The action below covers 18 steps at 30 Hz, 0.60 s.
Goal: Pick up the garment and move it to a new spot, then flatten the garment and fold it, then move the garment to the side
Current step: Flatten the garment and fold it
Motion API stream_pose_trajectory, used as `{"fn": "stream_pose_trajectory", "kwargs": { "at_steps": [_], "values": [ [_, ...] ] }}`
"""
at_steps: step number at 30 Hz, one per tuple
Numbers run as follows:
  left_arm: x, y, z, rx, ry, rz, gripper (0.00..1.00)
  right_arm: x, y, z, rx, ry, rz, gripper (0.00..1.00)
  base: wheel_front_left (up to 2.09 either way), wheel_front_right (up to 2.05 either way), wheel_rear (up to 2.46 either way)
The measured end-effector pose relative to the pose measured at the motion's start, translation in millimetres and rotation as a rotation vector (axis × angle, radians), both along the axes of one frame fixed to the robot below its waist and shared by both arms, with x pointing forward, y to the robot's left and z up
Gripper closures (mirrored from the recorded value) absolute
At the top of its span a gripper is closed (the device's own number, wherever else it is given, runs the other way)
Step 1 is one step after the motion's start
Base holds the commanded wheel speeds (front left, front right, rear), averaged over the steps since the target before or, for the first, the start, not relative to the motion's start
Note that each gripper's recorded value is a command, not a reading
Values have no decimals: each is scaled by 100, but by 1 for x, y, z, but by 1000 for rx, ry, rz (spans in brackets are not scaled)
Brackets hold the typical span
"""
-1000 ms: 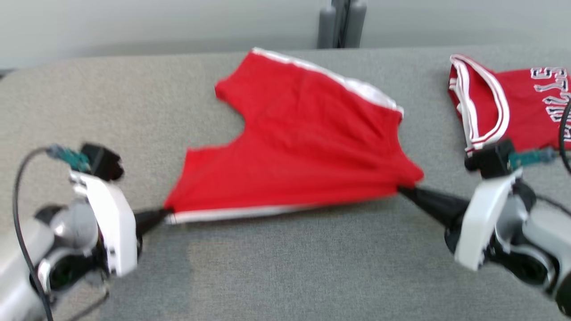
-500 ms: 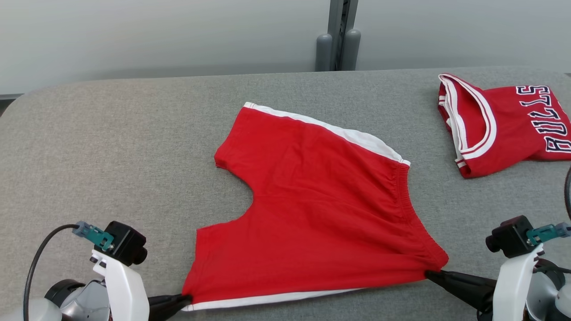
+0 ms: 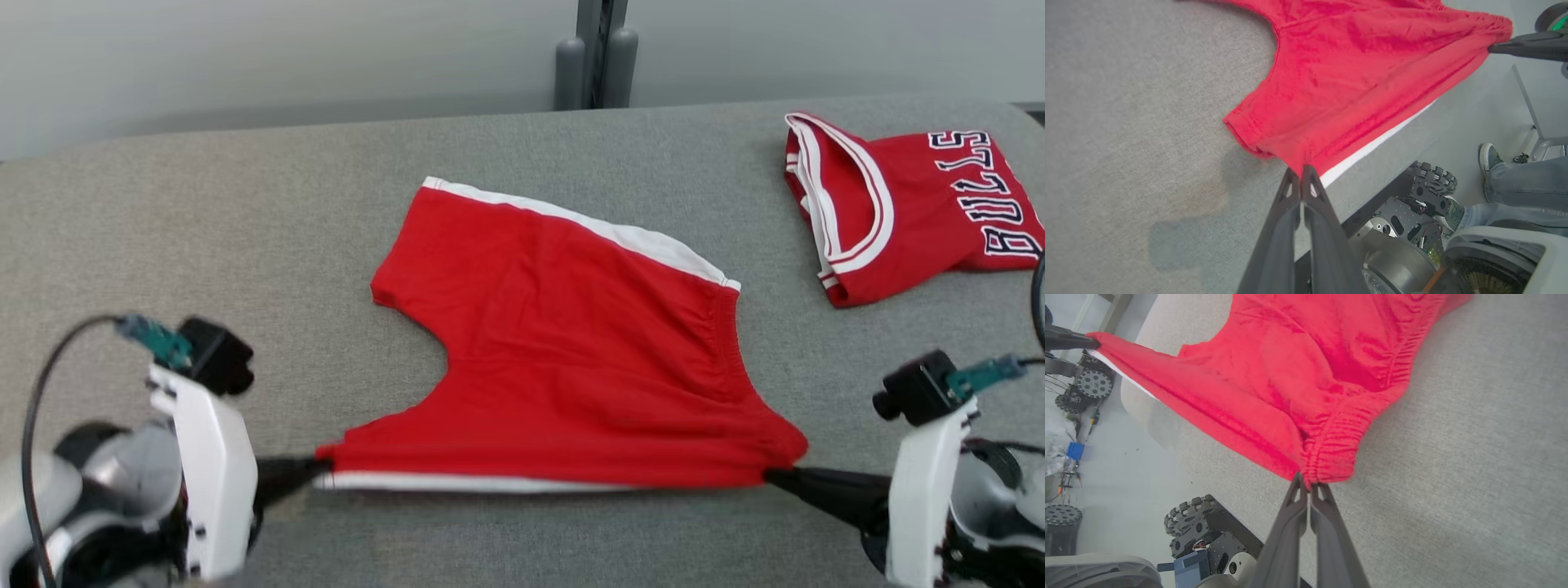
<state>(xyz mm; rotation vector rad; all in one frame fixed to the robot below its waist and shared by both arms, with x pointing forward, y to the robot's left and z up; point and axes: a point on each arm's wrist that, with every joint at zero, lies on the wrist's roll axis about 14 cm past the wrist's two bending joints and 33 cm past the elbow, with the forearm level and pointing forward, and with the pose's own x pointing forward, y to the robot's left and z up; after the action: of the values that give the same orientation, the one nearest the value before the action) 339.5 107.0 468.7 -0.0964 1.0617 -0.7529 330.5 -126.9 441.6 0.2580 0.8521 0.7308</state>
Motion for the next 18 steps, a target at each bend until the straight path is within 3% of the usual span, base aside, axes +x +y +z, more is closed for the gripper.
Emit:
{"fn": "stream_pose_trajectory", "kwargs": {
  "at_steps": [3,18],
  "values": [
    [23,-1,5,-1,-20,3,100,10,10,7,40,15,3,100,0,0,0],
    [160,-27,-11,23,-14,-17,100,98,8,-2,38,1,-47,100,0,0,0]
  ]
}}
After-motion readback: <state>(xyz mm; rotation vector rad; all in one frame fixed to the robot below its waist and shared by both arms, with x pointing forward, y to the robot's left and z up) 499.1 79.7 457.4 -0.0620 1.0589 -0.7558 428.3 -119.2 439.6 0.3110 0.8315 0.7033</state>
